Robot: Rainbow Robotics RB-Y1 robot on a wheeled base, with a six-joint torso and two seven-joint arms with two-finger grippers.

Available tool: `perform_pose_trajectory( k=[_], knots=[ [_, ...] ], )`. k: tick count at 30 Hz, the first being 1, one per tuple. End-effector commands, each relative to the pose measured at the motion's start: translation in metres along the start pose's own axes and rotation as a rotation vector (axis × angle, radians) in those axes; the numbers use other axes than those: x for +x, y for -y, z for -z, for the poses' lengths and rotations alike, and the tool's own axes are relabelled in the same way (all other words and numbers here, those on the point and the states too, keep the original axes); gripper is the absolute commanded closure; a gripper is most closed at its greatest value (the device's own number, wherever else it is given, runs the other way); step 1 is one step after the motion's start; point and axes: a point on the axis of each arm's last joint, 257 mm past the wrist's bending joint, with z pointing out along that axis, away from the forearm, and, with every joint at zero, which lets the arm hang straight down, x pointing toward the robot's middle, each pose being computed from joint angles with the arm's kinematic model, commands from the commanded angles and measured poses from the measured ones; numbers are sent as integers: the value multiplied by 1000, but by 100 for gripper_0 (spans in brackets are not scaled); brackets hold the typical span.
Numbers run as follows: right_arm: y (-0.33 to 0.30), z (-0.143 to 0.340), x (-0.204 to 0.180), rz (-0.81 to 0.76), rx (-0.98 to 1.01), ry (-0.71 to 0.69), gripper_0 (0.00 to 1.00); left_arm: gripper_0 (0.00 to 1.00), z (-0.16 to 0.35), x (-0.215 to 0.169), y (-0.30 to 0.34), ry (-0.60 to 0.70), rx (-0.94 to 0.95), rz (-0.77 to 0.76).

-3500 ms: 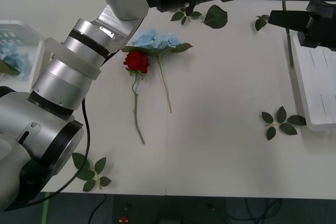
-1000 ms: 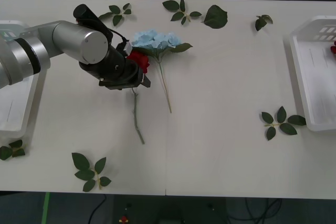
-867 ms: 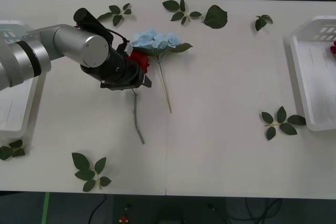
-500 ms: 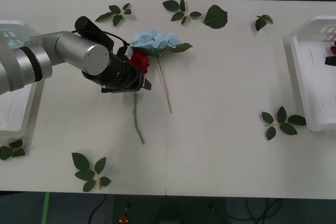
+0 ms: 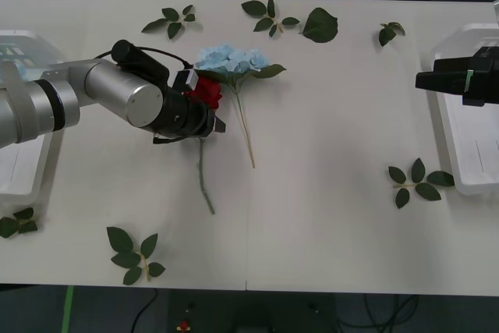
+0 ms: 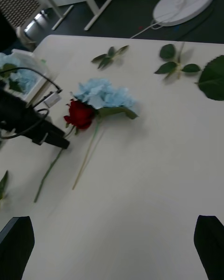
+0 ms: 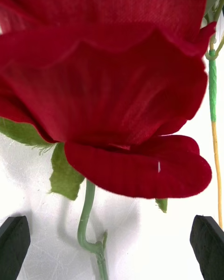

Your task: Place the red flowers into the right box and the blue flowers into the left box. If a person shows an open palm, hand one flower to the person first, then continue sorting.

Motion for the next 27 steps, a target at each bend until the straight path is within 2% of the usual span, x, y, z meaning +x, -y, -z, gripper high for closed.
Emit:
perform_pose_trajectory(
  k=[1, 2, 3, 4, 5, 11, 27],
  knots=[
    [-46, 2, -38, 102, -144, 59, 0, 0, 4, -22, 6, 37, -16, -36],
    [-58, 2, -37, 119, -185, 60, 0, 0, 4, -22, 6, 38, -18, -44],
    [-68, 2, -36, 135, -220, 60, 0, 20, 3, -22, 6, 38, -18, -50],
    [-79, 3, -35, 136, -258, 56, 0, 63, 4, -23, 5, 40, -23, -59],
    [-87, 4, -34, 133, -288, 51, 0, 98, 4, -24, 4, 43, -25, -64],
    [-139, 13, -31, 118, -469, 41, 0, 100, 4, -26, 1, 50, -33, -89],
    [-183, 11, -23, 150, -593, 30, 0, 100, 5, -31, -7, 60, -50, -98]
  ],
)
